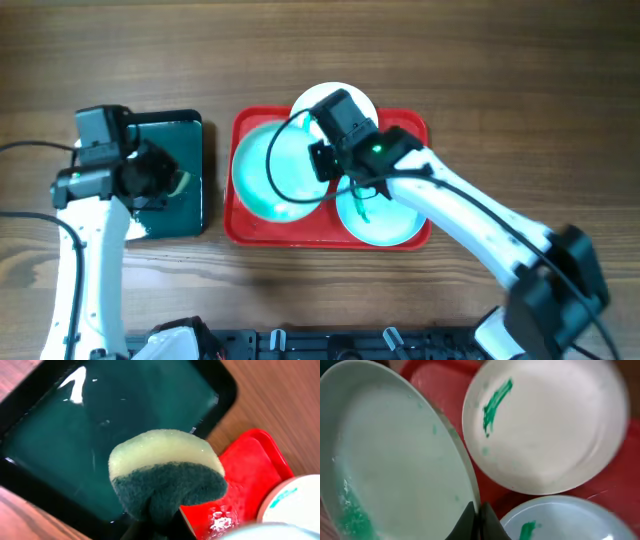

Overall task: Clean dirty plates on tray and stack at the side
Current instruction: 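Lift the cleaned plate with the right gripper and place it right of the tray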

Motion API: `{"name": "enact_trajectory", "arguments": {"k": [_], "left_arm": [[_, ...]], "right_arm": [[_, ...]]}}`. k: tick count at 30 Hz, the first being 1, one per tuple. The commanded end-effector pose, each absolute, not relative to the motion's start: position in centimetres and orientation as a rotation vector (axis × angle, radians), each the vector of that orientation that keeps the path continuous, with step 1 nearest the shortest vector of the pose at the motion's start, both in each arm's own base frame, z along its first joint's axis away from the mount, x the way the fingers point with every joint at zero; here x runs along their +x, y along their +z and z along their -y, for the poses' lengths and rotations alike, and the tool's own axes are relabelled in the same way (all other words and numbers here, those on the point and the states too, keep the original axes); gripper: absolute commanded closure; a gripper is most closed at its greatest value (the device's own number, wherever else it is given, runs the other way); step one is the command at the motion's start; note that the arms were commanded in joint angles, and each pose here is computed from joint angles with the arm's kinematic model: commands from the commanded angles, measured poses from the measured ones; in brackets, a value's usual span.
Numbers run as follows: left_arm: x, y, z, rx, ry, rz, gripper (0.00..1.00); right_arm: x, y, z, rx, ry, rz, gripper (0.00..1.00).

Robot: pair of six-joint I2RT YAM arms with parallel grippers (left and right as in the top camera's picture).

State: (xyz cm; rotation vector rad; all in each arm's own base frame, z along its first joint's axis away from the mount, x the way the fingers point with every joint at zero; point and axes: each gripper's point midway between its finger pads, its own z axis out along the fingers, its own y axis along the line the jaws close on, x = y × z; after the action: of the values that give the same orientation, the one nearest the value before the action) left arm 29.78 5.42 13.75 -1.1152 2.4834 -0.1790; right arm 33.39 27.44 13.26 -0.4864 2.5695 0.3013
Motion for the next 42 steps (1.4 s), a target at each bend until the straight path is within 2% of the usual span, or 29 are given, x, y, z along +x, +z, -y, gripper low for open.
{"name": "enact_trajectory", "arguments": {"k": [1, 4, 10, 20, 25, 27, 29, 32, 34, 38, 42], "left_arm": [[29.7, 13.1, -6.5, -1.172, -0.224, -2.492, 0.96], [29.5, 13.0, -6.5, -1.177, -0.223, -2.496, 0.96], [29.4, 13.0, -6.4, -1.181, -0.221, -2.504, 0.96], [29.4, 13.0, -6.4, -1.181, -0.221, -2.504, 0.96], [29.4, 13.0, -6.4, -1.181, -0.221, -2.504, 0.96], [29.4, 13.0, -6.4, -1.18, -0.221, -2.504, 0.96], [29.4, 13.0, -6.4, -1.18, -0.221, -2.504, 0.96], [29.4, 13.0, -6.4, -1.18, -0.221, -2.504, 0.96], [29.4, 13.0, -6.4, -1.18, -0.221, -2.504, 0.96], [29.3, 12.9, -6.4, -1.182, -0.22, -2.508, 0.96], [29.3, 12.9, -6.4, -1.182, -0.22, -2.507, 0.96]], "right_arm": [[34.8, 19.3, -25.6, -0.485, -0.025, -2.327, 0.96], [34.7, 21.2, -25.1, -0.475, -0.219, -2.205, 0.96], [33.7, 26.8, -26.7, -0.659, -0.616, -1.861, 0.96], [29.6, 33.4, -30.5, -0.749, -0.857, -1.569, 0.96], [29.6, 32.7, -30.6, -0.678, -0.793, -1.593, 0.96], [30.0, 31.2, -30.4, -0.606, -0.703, -1.637, 0.96], [30.8, 27.7, -30.2, -0.578, -0.528, -1.765, 0.96], [32.2, 20.8, -29.1, -0.357, -0.064, -2.168, 0.96], [33.7, 19.6, -27.3, -0.189, 0.066, -2.283, 0.96], [37.7, 20.7, -17.7, 0.33, 0.137, -2.326, 0.96], [38.8, 19.3, -5.6, 0.784, -0.029, -2.315, 0.96]]}}
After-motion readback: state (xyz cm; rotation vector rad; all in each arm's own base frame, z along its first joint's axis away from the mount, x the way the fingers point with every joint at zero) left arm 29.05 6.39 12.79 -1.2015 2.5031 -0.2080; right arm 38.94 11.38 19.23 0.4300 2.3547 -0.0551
